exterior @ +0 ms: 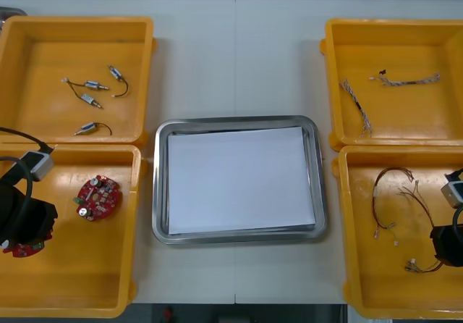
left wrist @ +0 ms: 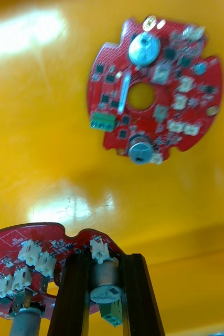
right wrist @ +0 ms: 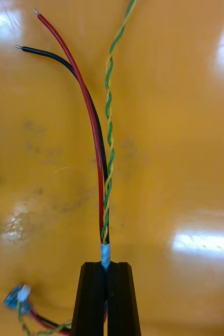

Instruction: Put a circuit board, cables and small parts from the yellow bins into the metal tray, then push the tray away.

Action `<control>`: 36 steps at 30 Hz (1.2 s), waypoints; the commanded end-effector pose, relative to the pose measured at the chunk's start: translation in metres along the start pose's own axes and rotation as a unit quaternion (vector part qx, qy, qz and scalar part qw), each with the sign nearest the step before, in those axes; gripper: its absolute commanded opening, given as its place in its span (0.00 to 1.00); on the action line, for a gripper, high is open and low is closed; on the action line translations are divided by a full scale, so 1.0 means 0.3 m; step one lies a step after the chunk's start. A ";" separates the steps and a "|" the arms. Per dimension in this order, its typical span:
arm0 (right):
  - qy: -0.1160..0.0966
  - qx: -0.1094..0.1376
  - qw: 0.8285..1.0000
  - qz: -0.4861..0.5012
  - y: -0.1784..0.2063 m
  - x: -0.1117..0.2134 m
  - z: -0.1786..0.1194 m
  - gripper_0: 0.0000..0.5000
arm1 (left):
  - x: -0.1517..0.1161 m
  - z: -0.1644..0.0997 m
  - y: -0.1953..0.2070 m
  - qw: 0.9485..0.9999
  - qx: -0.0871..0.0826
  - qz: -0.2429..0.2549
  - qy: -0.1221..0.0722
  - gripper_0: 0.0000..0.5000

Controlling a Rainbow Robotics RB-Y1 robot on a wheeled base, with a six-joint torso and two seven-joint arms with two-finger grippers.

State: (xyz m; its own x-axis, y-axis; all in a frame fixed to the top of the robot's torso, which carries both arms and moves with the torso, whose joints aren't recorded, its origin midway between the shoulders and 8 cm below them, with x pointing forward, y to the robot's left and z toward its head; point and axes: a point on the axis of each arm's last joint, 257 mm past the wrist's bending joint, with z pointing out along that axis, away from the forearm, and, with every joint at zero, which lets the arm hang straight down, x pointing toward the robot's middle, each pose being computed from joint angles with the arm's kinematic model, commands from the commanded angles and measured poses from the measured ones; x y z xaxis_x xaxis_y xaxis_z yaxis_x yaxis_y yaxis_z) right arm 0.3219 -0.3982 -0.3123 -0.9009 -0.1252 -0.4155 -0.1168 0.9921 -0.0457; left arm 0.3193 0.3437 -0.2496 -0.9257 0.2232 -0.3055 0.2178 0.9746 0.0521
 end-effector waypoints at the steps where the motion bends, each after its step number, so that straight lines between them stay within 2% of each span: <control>1: -0.021 0.019 1.000 0.001 -0.035 -0.050 -0.150 0.00 | -0.116 -0.129 -0.004 0.997 -0.012 0.071 -0.023 0.00; 4: -0.019 0.031 0.999 -0.008 -0.042 -0.079 -0.231 0.00 | -0.149 -0.169 -0.042 0.995 -0.007 0.099 -0.016 0.00; 7: -0.017 0.041 0.999 -0.026 -0.036 -0.107 -0.296 0.00 | -0.180 -0.191 -0.072 0.992 -0.011 0.123 -0.011 0.00; 10: -0.012 0.051 0.997 -0.048 -0.023 -0.135 -0.359 0.00 | -0.225 -0.203 -0.121 0.989 -0.012 0.148 -0.016 0.00; 14: -0.004 0.039 0.996 -0.080 0.019 -0.176 -0.427 0.00 | -0.275 -0.212 -0.193 0.983 -0.012 0.183 -0.022 0.00; 20: -0.055 0.021 0.989 -0.136 0.106 -0.310 -0.518 0.00 | -0.346 -0.221 -0.329 0.974 0.005 0.222 -0.037 0.00; 22: -0.059 0.013 0.986 -0.153 0.137 -0.327 -0.531 0.00 | -0.366 -0.216 -0.381 0.973 0.015 0.228 -0.038 0.00; 26: -0.059 0.018 0.981 -0.182 0.157 -0.350 -0.547 0.00 | -0.398 -0.199 -0.473 0.969 0.030 0.242 -0.038 0.00; 31: -0.063 0.028 0.974 -0.216 0.181 -0.386 -0.569 0.00 | -0.433 -0.178 -0.569 0.966 0.032 0.255 -0.040 0.00; 33: -0.062 0.035 0.971 -0.229 0.184 -0.397 -0.574 0.00 | -0.437 -0.168 -0.616 0.966 0.037 0.251 -0.038 0.00; 36: -0.059 0.039 0.966 -0.248 0.199 -0.409 -0.580 0.00 | -0.444 -0.156 -0.674 0.967 0.037 0.250 -0.042 0.00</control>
State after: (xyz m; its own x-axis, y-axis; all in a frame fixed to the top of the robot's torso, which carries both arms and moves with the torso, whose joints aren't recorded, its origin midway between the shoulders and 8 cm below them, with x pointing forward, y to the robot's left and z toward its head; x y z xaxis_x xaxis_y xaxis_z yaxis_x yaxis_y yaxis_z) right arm 0.3493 -0.3309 -0.1211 -0.7185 -0.5373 -0.4417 -0.4630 0.8434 -0.2727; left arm 0.3801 0.1460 -0.1847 -0.6256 0.7255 -0.2868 0.7154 0.6802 0.1601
